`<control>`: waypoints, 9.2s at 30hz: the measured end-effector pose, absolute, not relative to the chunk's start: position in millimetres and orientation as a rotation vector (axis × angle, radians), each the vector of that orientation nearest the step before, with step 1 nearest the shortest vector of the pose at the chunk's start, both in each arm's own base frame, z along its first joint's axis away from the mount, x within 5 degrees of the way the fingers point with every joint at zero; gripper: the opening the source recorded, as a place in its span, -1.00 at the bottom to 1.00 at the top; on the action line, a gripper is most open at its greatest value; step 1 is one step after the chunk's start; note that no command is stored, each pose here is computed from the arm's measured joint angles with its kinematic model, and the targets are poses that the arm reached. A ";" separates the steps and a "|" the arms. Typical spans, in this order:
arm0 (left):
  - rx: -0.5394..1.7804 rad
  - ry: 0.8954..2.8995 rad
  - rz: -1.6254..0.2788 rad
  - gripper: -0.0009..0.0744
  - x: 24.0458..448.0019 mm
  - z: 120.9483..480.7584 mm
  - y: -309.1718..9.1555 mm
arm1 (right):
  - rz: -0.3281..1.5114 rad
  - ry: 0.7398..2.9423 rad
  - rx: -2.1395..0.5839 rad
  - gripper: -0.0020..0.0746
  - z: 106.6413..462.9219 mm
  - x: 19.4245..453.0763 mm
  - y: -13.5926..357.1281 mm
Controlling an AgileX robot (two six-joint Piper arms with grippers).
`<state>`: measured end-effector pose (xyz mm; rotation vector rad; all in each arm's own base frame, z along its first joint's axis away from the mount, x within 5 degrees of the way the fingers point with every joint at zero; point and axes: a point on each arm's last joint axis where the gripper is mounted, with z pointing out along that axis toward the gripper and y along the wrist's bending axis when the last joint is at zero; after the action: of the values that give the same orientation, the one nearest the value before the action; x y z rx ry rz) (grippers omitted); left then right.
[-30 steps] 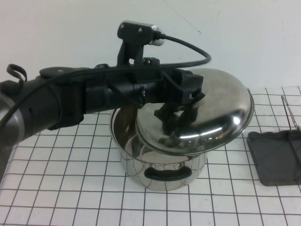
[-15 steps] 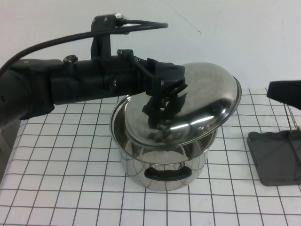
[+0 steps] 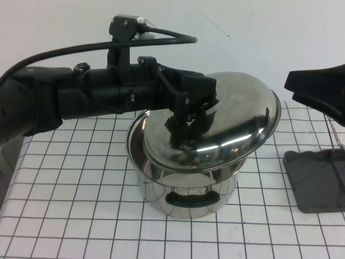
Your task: Put pot lid on rack
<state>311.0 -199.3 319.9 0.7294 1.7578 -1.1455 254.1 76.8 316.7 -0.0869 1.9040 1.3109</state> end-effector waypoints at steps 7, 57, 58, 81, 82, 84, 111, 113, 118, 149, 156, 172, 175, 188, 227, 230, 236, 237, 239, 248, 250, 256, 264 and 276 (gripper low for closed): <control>0.738 1.694 -1.108 -0.12 318.3 338.1 -195.7 | 1.312 1.903 -0.085 0.23 316.8 254.2 76.8; 0.897 1.574 -1.130 -0.11 296.2 352.0 -233.5 | 1.514 1.884 -0.129 -0.52 322.0 264.7 84.3; 0.898 1.576 -1.139 -0.11 296.2 351.3 -233.9 | 1.507 1.876 -0.144 -0.52 323.6 265.0 84.3; 0.854 1.595 -1.095 0.34 299.5 351.5 -233.8 | 1.422 1.791 -0.344 -0.68 347.2 267.8 85.7; 0.850 1.596 -1.092 0.38 300.3 351.5 -233.0 | 1.419 1.789 -0.348 -0.68 347.2 267.8 85.7; 0.840 1.599 -1.083 0.43 303.5 351.5 -228.5 | 1.407 1.782 -0.363 -0.68 347.2 267.8 85.7; 0.949 1.737 -0.660 -0.95 288.4 390.2 -134.9 | 0.848 1.988 -0.543 -0.68 395.3 250.0 24.3; 0.943 1.778 -0.567 -0.96 283.0 394.3 -127.7 | 0.741 2.090 -0.561 -0.68 395.5 245.5 19.4; 0.932 1.876 -0.452 -0.97 262.3 404.6 -113.2 | 0.574 2.243 -0.560 -0.68 385.5 242.6 8.7; 0.923 1.986 -0.400 -0.98 192.2 362.7 -89.4 | 0.608 2.456 -0.550 -0.68 298.6 315.3 -12.5; 0.929 1.989 -0.387 -0.98 192.4 362.2 -88.7 | 0.627 2.479 -0.551 -0.68 288.9 320.3 -13.5; 0.943 2.000 -0.347 -0.98 193.0 360.7 -86.5 | 0.690 2.401 -0.622 -0.13 291.6 321.6 -8.3; 0.942 2.006 -0.337 -0.98 193.2 360.2 -85.8 | 0.694 2.402 -0.624 0.07 291.5 321.3 -8.1; 0.976 2.031 -0.332 -0.98 191.1 357.5 -85.1 | 0.666 2.483 -0.632 0.16 288.5 317.3 -11.4; 1.013 2.069 -0.321 -0.98 188.4 354.0 -83.7 | 0.374 2.750 -0.537 0.10 315.1 292.4 -30.1; 1.013 2.069 -0.321 -0.98 188.4 354.0 -83.7 | 0.326 2.742 -0.524 0.10 325.5 284.2 -30.5; 1.019 2.071 -0.314 -0.98 188.4 353.6 -83.3 | 0.251 2.668 -0.521 0.09 353.5 260.9 -26.7; 1.024 2.073 -0.307 -0.98 188.3 353.3 -82.9 | 0.238 2.648 -0.519 0.09 359.6 255.6 -25.6; 1.046 2.088 -0.285 -0.98 187.7 351.6 -81.4 | 0.211 2.605 -0.521 0.09 371.4 244.3 -23.2; 0.943 2.130 -0.304 -0.98 165.7 329.7 -74.0 | 0.099 2.246 -0.639 -0.06 420.7 161.8 2.5; 0.895 2.108 -0.319 -0.98 151.9 322.6 -70.8 | 0.055 2.182 -0.636 -0.28 418.7 144.1 6.0; 0.690 1.940 -0.336 -0.98 96.4 312.6 -54.4 | -0.004 1.993 -0.549 -0.87 399.7 110.8 13.8; 0.497 1.750 -0.359 -0.98 39.1 296.2 -35.1 | 0.312 1.547 -0.603 -0.95 366.8 95.4 45.3; 0.428 1.789 -0.268 -0.98 32.8 269.2 -24.1 | 0.449 1.301 -0.707 -0.95 326.6 81.9 60.8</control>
<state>32.8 -24.1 269.2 0.4285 1.7889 -0.2676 81.9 60.8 326.6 -0.7074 1.3007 0.4493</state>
